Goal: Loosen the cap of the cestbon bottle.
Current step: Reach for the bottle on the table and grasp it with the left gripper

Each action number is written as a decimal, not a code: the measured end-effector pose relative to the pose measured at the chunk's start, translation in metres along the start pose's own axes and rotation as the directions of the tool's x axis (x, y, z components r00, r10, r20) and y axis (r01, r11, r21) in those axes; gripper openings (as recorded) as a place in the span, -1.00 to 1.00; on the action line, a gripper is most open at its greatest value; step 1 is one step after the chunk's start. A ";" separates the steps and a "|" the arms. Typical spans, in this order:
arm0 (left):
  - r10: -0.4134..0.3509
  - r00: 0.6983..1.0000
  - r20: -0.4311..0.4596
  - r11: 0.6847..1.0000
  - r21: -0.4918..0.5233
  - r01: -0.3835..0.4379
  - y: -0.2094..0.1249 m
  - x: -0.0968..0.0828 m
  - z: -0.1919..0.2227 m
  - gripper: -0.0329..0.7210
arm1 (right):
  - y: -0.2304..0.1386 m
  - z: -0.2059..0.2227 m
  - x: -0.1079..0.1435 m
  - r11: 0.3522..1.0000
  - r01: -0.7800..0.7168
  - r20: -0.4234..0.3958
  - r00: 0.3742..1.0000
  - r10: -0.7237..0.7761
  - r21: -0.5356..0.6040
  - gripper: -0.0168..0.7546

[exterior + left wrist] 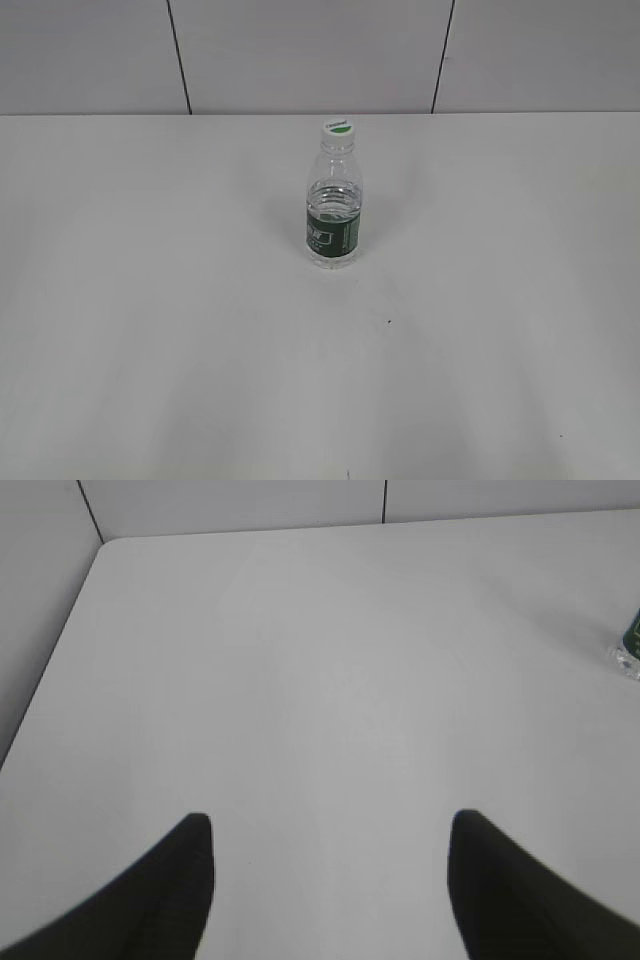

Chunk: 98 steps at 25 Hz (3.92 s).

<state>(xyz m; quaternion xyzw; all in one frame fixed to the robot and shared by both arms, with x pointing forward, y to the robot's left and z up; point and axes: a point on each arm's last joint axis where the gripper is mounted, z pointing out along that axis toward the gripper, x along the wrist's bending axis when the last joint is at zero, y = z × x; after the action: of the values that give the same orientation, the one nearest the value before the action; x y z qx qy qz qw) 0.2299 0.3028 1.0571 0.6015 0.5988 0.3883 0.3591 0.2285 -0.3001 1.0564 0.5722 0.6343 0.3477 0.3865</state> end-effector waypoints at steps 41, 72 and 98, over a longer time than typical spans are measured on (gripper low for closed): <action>0.009 1.000 -0.017 1.000 0.000 -0.009 0.000 0.002 0.000 -0.02 | 0.000 0.000 0.000 1.000 0.000 0.001 1.000 0.000 -0.004 0.52; 0.045 0.999 -0.010 0.884 -0.465 -0.045 0.123 -0.001 0.139 0.46 | 0.132 0.125 -0.009 0.851 0.029 0.042 0.999 -0.007 -0.525 0.52; 0.245 0.754 0.610 0.956 -0.282 -0.082 0.026 -0.111 0.305 0.46 | 0.186 0.214 0.006 0.980 0.111 -0.040 0.992 -0.119 -0.165 0.52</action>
<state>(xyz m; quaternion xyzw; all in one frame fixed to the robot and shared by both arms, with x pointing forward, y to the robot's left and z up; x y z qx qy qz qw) 0.5168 0.2018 0.9421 0.7002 0.3349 0.2596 0.5745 0.5032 -0.2753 1.1219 0.4925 0.6451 0.3894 0.4355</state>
